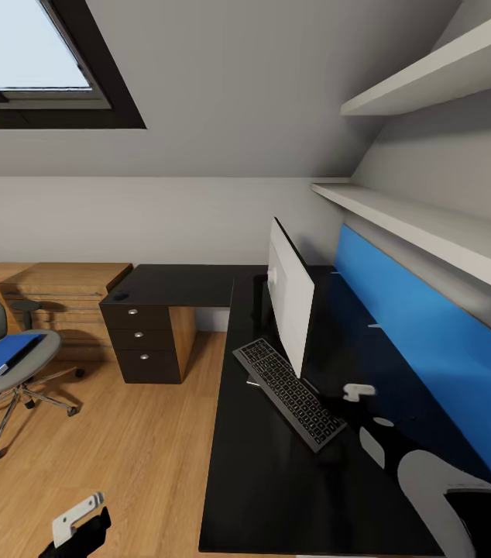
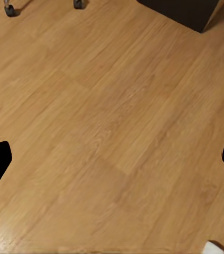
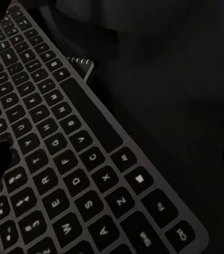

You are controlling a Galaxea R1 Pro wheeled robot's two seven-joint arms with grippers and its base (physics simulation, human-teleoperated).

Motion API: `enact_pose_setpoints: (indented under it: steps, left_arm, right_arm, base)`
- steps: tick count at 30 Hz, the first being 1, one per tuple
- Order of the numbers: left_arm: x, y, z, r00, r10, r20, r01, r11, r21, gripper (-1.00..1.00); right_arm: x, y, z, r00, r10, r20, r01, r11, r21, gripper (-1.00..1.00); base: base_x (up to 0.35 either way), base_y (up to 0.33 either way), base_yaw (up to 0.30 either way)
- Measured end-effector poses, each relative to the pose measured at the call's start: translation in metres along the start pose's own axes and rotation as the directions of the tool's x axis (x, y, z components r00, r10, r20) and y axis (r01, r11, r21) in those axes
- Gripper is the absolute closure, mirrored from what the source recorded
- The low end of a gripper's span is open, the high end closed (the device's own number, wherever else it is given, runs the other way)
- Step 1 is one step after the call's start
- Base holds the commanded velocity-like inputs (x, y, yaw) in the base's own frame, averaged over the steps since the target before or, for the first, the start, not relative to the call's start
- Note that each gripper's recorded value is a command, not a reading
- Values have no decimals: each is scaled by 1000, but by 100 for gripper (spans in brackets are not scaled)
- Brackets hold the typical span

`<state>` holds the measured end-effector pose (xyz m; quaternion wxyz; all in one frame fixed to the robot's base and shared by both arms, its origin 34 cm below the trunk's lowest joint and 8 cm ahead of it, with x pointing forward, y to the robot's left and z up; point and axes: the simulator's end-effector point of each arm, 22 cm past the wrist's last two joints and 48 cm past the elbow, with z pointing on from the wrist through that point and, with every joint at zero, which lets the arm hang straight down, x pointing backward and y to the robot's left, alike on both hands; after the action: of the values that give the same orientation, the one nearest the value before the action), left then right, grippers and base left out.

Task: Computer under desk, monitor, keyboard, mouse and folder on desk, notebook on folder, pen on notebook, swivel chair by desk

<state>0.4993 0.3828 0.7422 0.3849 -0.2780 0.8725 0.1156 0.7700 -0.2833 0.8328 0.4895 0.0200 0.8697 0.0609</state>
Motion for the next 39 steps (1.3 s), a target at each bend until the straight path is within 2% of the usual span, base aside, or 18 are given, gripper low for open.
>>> enact_pose_setpoints:
  steps: [11, 19, 29, 39]
  left_arm:
    - [7, -10, -3, 999, 29, -17, -29, 999, 24, -100]
    - [7, -12, -3, 999, 32, -18, -32, 999, 26, -100]
    - [8, -12, -3, 999, 33, -19, -33, 999, 27, -100]
    - [7, -12, -3, 999, 34, -20, -33, 999, 27, -100]
  right_arm:
    - [1, 7, 1, 1000, -15, 1, 15, 1000, -9, -100]
    - [1, 7, 1, 1000, -14, 1, 14, 1000, -8, -100]
    - [1, 6, 1, 1000, -12, 3, 12, 1000, -7, -100]
    - [-7, 6, 1, 999, -17, 40, 17, 1000, -7, -100]
  base:
    - [0, 0, 0]
    - [5, 0, 0]
    - [149, 0, 0]
    - [19, 0, 0]
